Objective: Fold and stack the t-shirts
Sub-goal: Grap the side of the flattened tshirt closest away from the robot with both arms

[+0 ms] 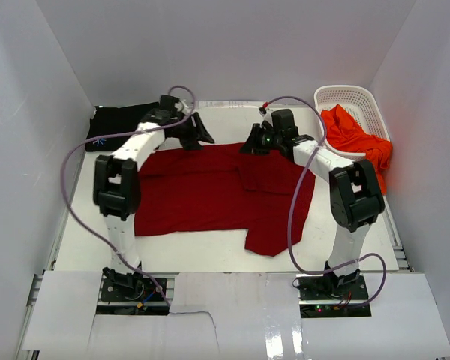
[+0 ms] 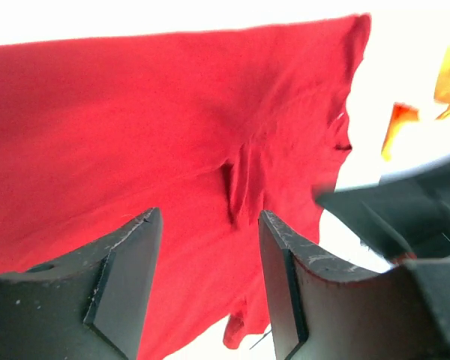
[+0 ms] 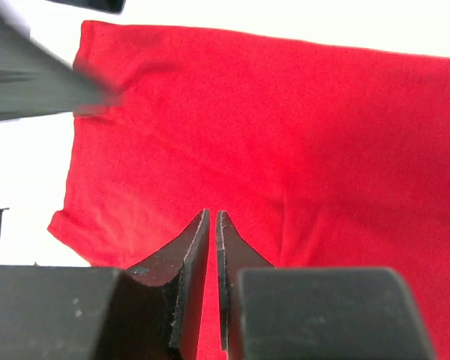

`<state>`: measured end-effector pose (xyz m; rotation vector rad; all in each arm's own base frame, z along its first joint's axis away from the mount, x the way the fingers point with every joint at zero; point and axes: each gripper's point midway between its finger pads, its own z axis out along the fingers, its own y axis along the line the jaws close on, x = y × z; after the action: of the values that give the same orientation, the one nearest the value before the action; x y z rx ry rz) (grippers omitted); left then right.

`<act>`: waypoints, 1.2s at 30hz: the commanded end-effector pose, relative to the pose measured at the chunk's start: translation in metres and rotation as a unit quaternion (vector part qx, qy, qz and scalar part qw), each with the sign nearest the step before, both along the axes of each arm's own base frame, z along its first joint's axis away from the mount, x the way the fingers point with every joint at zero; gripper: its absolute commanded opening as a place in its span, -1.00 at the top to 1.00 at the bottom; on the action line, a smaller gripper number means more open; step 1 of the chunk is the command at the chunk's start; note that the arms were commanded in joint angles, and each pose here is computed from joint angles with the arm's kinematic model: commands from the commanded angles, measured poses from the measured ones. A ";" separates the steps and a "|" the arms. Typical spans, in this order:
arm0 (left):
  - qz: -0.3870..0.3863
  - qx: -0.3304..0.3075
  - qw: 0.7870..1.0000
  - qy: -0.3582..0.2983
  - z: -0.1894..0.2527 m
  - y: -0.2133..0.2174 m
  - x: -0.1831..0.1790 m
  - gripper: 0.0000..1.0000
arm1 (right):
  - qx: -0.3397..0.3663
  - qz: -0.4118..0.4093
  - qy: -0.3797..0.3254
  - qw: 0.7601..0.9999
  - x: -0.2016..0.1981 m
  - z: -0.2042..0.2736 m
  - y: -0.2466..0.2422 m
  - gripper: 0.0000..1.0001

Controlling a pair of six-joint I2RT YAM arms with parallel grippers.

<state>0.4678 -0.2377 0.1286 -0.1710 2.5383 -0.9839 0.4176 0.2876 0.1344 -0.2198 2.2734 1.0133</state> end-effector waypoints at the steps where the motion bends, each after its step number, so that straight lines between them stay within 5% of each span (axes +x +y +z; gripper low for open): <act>1: 0.083 0.004 0.994 -0.065 0.070 0.077 -0.003 -0.31 | -0.018 0.014 0.003 1.000 0.021 -0.007 0.010 0.71; 8: 0.205 0.124 0.969 -0.059 0.054 0.196 -0.043 -0.35 | -0.027 0.023 0.034 0.999 0.051 -0.049 0.033 0.69; 13: 0.229 0.136 0.964 -0.023 0.019 0.225 -0.060 -0.33 | -0.025 0.029 0.043 0.998 0.059 -0.070 0.040 0.69; 36: 0.272 0.152 0.949 0.046 -0.045 0.250 -0.071 -0.26 | -0.036 0.037 0.062 0.997 0.043 -0.102 0.033 0.68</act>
<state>0.3866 -0.0009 0.0767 -0.7404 2.5207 -0.4121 0.4631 0.3222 0.0295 -0.2504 2.4454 1.0261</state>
